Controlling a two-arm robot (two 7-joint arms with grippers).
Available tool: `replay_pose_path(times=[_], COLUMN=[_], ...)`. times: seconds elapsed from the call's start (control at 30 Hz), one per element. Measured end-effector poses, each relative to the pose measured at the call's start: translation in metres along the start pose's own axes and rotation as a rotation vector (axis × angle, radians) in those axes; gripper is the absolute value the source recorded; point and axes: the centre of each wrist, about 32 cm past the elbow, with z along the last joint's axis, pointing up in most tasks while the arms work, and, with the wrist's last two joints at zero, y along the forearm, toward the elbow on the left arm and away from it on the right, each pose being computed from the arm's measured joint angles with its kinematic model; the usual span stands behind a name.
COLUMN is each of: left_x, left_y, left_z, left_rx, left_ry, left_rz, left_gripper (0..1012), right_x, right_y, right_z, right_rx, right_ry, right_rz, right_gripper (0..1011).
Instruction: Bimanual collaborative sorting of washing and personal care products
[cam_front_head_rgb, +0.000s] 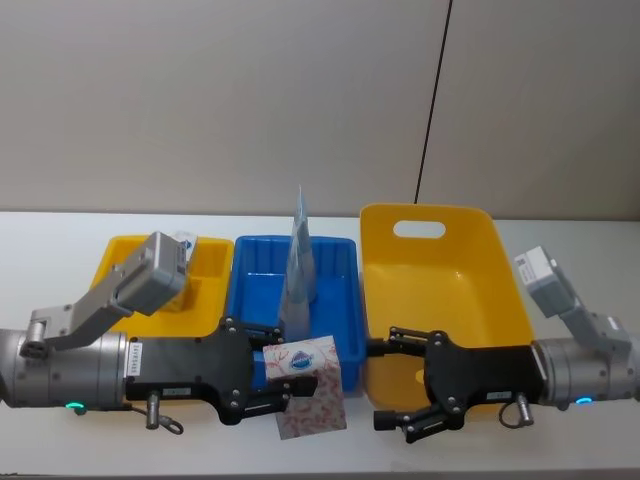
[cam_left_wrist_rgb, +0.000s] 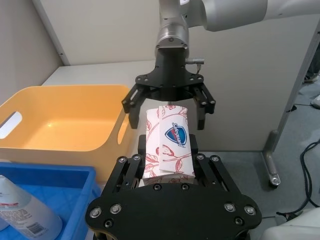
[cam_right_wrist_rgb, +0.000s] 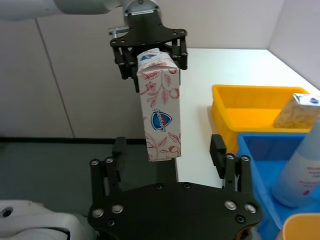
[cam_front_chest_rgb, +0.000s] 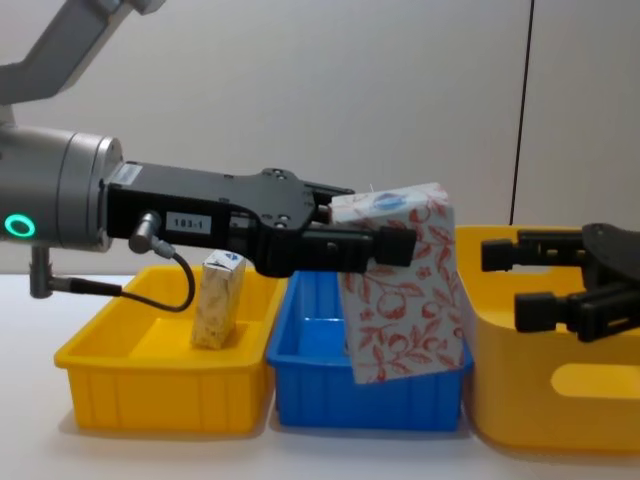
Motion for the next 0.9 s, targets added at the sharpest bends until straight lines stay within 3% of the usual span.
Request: replay_pose_path(times=[0.37,0.9], left_x=[0.0000,0.0000], left_y=[0.0000,-0.0001], left_z=[0.0000,0.0000], left_rx=[0.000,0.000], left_ry=[0.000,0.000], left_rz=[0.000,0.000], left_gripper=[383,383], right_x=[0.012,0.017], right_y=[0.012,0.032], right_z=[0.000,0.000], right_rx=[-0.004,-0.003], right_ry=[-0.026,-0.052], right_rz=[0.059,0.089], right_gripper=[1000,1000])
